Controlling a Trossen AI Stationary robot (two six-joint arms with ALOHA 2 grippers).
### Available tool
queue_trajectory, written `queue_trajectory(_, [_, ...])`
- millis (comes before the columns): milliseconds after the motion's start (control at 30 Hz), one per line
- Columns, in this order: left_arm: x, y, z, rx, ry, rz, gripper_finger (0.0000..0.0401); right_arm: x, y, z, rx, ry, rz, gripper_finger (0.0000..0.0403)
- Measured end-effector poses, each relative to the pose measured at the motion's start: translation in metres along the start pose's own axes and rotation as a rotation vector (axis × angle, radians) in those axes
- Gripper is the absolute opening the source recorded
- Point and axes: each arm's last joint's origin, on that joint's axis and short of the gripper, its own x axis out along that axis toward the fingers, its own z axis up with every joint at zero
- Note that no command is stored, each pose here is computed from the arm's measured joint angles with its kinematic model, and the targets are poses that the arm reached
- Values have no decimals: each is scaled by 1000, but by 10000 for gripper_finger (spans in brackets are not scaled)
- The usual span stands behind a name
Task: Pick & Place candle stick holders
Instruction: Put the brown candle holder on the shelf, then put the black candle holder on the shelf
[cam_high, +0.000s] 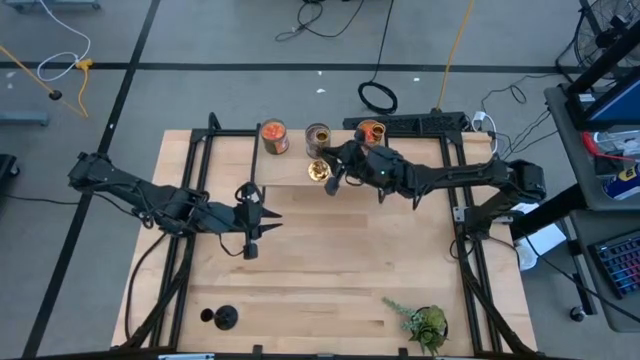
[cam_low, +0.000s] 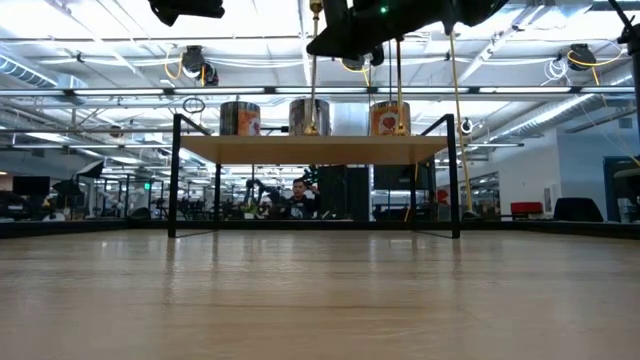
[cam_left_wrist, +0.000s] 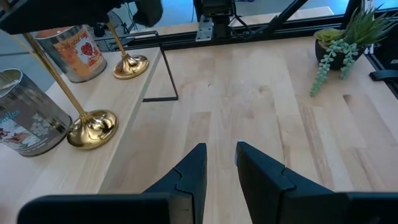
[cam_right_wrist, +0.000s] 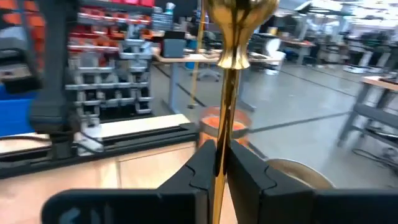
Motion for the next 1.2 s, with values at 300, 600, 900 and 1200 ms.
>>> queue_trajectory(300, [0, 0, 0, 2, 0, 0, 93, 0, 0, -3, -36, 26, -14, 68])
queue_trajectory(600, [0, 0, 0, -4, 0, 0, 93, 0, 0, -3, -38, 25, -14, 112])
queue_trajectory(900, [0, 0, 0, -19, 1, 0, 93, -1, 4, -7, -51, 65, -3, 147])
queue_trajectory(1200, [-3, -6, -1, -28, -2, -23, 93, -7, 11, -17, -130, 171, -92, 153])
